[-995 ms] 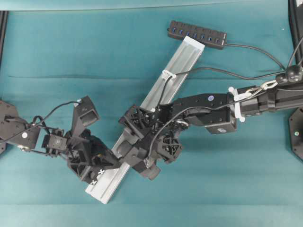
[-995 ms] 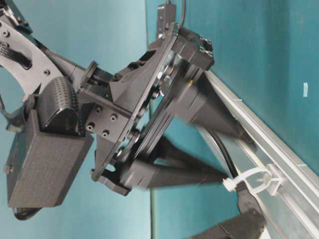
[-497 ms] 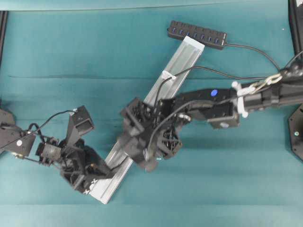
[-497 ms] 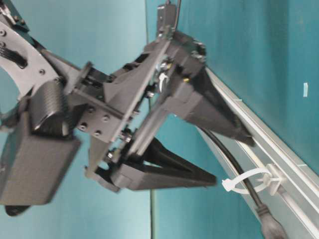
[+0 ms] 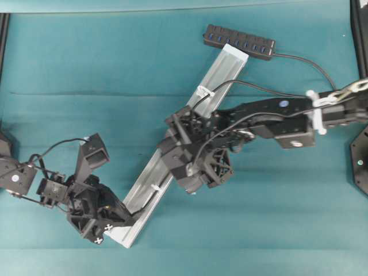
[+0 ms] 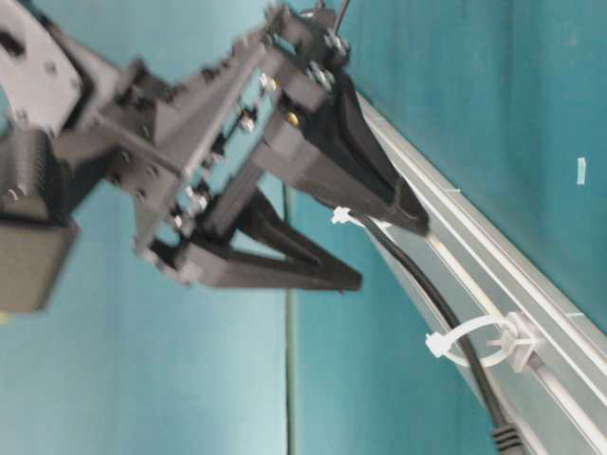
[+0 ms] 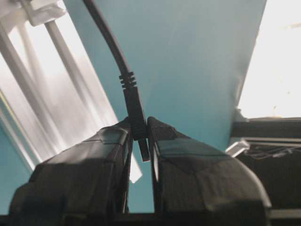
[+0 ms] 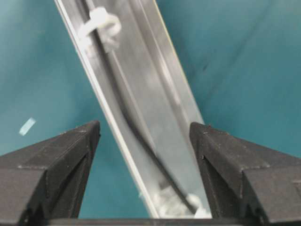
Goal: Pass the USB cable through three rings with both arms.
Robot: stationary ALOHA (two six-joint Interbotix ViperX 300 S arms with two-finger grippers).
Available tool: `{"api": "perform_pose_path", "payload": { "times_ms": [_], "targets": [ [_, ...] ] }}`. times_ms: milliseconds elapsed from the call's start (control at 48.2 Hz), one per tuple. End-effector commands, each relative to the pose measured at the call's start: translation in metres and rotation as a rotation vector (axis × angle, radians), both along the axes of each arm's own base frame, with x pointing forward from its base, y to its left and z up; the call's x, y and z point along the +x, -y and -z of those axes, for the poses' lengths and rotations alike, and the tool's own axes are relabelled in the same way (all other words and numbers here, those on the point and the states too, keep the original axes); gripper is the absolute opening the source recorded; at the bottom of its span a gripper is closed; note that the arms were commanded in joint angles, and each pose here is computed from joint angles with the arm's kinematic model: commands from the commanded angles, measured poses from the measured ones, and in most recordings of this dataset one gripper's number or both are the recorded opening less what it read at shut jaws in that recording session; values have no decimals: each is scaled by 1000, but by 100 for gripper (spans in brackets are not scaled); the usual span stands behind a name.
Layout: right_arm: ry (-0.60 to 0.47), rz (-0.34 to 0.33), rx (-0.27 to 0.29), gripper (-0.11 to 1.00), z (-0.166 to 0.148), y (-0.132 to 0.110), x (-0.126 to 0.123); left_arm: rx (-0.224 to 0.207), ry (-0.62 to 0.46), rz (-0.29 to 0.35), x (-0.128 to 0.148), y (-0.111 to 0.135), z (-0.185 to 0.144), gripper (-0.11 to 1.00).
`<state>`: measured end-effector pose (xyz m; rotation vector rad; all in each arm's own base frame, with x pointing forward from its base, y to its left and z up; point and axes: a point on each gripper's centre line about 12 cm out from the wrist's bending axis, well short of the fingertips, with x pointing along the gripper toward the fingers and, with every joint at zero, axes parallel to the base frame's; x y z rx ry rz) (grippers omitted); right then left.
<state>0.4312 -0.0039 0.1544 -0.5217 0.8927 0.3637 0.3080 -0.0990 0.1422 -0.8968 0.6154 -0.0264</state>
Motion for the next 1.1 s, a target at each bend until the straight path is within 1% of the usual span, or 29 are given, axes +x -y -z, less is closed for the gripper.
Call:
{"api": "perform_pose_path", "payload": {
  "times_ms": [0, 207, 497, 850, 933, 1078],
  "targets": [
    [34, 34, 14, 84, -7, 2, 0, -8, 35, 12, 0, 3, -10, 10],
    [56, 59, 21, 84, -8, 4, 1, -14, 49, 13, -2, 3, -15, 10],
    [64, 65, 20, 84, -9, 5, 1, -26, 80, 32, -12, 7, -27, 10],
    [83, 69, 19, 84, -12, 6, 3, -18, 67, 33, -15, 5, -29, 10],
    [91, 81, 28, 84, -15, 6, 3, -20, 73, 33, -15, 5, -30, 10],
    [117, 148, 73, 84, -19, 7, 6, -18, 67, 32, -16, 4, -29, 10]
  ]
}}
